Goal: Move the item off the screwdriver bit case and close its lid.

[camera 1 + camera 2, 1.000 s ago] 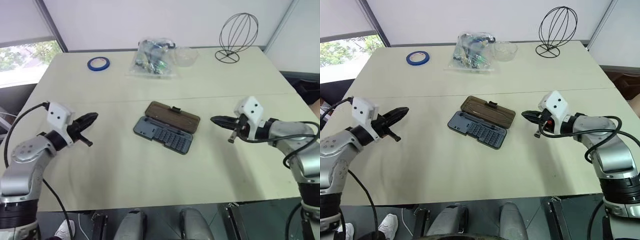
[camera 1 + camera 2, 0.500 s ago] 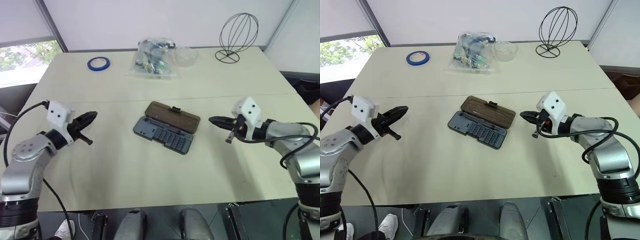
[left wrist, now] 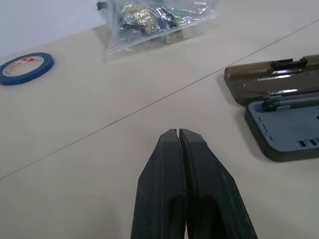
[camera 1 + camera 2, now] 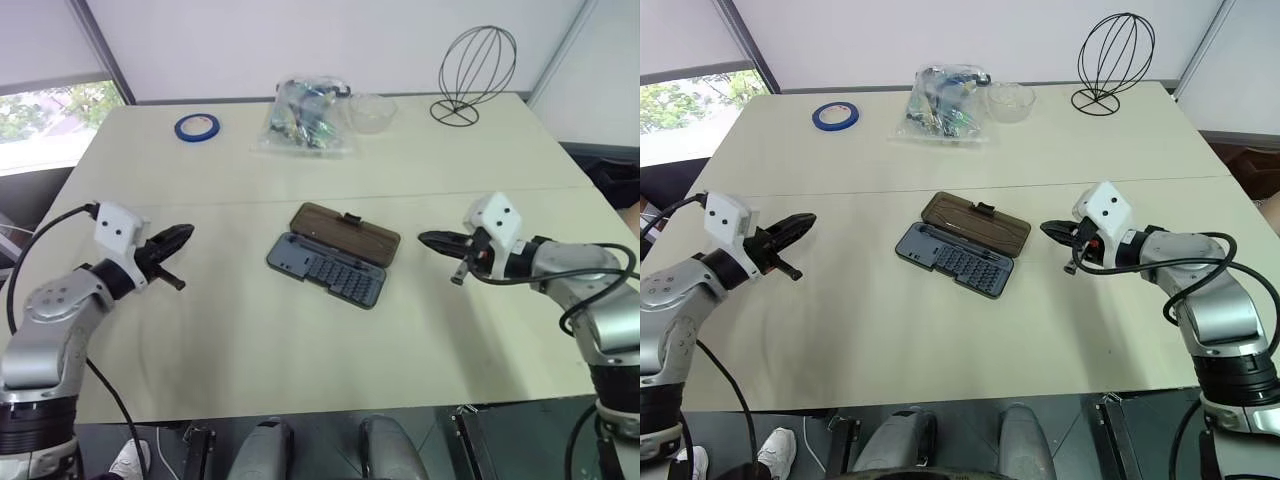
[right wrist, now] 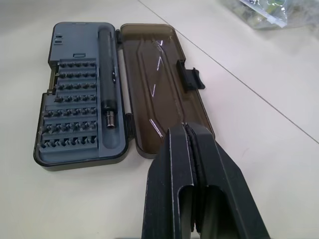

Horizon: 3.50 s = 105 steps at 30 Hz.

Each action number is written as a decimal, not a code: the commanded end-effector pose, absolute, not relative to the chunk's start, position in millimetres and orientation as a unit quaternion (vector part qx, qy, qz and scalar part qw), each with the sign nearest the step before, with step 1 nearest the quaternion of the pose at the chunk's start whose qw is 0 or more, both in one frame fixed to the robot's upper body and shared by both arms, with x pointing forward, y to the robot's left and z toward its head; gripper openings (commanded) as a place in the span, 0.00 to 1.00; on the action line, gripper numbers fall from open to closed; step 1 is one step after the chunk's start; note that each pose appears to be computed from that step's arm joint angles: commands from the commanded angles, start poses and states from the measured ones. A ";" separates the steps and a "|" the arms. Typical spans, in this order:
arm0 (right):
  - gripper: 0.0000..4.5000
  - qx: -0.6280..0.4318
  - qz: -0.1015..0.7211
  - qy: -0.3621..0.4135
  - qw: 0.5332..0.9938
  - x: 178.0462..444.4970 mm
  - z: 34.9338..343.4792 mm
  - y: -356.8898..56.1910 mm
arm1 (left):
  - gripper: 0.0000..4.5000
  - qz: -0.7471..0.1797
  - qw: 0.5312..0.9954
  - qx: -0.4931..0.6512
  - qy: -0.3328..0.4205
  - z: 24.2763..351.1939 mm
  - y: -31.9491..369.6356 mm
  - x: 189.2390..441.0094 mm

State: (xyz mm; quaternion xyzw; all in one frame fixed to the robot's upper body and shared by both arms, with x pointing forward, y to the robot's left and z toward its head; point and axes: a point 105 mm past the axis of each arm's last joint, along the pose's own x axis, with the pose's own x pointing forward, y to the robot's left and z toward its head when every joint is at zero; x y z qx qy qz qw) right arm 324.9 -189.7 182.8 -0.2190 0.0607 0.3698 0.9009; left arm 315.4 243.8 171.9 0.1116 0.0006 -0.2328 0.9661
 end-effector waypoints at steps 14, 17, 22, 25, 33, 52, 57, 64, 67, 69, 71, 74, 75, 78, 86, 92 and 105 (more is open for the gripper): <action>0.97 -0.188 0.338 0.068 0.920 386.4 179.3 -156.9 | 0.00 -0.243 0.963 0.111 -0.020 183.7 233.8 323.4; 0.97 -0.189 0.327 0.088 0.922 404.5 173.0 -154.1 | 0.00 -0.245 0.963 0.110 -0.021 183.4 231.3 324.2; 0.97 -0.175 0.293 0.120 0.932 430.0 164.0 -160.2 | 0.00 -0.241 0.964 0.112 -0.024 184.5 231.3 322.7; 0.97 -0.190 0.276 0.147 0.931 435.9 152.8 -168.5 | 0.00 -0.234 0.965 0.111 -0.025 184.8 233.1 320.1; 0.97 -0.205 0.291 0.202 0.912 429.5 132.1 -175.3 | 0.00 -0.221 0.968 0.114 -0.021 183.4 237.2 314.1; 0.97 -0.215 0.318 0.238 0.892 414.6 113.5 -174.5 | 0.00 -0.292 0.953 0.083 -0.001 181.4 218.8 304.5; 0.85 -0.211 0.319 0.257 0.888 415.3 107.6 -175.5 | 0.00 -0.333 0.939 0.088 0.018 179.4 210.4 293.9; 0.10 -0.216 0.330 0.275 0.877 413.1 97.2 -173.0 | 0.00 -0.329 0.939 0.100 0.021 179.2 213.4 293.2; 0.01 -0.226 0.341 0.274 0.870 411.6 95.9 -169.5 | 0.00 -0.325 0.940 0.103 0.019 180.5 214.8 294.0; 0.01 -0.229 0.348 0.271 0.868 411.2 97.2 -167.1 | 0.00 -0.322 0.941 0.105 0.017 181.7 216.0 295.0; 0.01 -0.240 0.361 0.260 0.863 410.9 102.2 -162.2 | 0.00 -0.318 0.942 0.106 0.014 183.9 217.3 296.3; 0.01 -0.289 0.384 0.234 0.845 411.1 110.6 -155.8 | 0.00 -0.316 0.943 0.106 0.011 185.8 218.0 297.8; 0.01 -0.309 0.393 0.223 0.837 410.5 112.7 -153.7 | 0.00 -0.315 0.943 0.106 0.010 186.5 218.1 298.5; 0.01 -0.388 0.436 0.180 0.792 404.8 118.8 -145.5 | 0.00 -0.316 0.943 0.106 0.008 187.4 217.6 299.8; 0.01 -0.507 0.499 0.112 0.694 393.3 125.0 -137.6 | 0.00 -0.320 0.941 0.106 0.007 186.7 215.1 302.6; 0.01 -0.532 0.530 0.076 0.656 386.5 132.1 -126.6 | 0.00 -0.322 0.941 0.103 0.008 184.9 212.9 302.6; 0.01 -0.594 0.538 0.034 0.597 389.3 137.2 -116.8 | 0.00 -0.319 0.943 0.097 0.004 183.9 210.2 302.4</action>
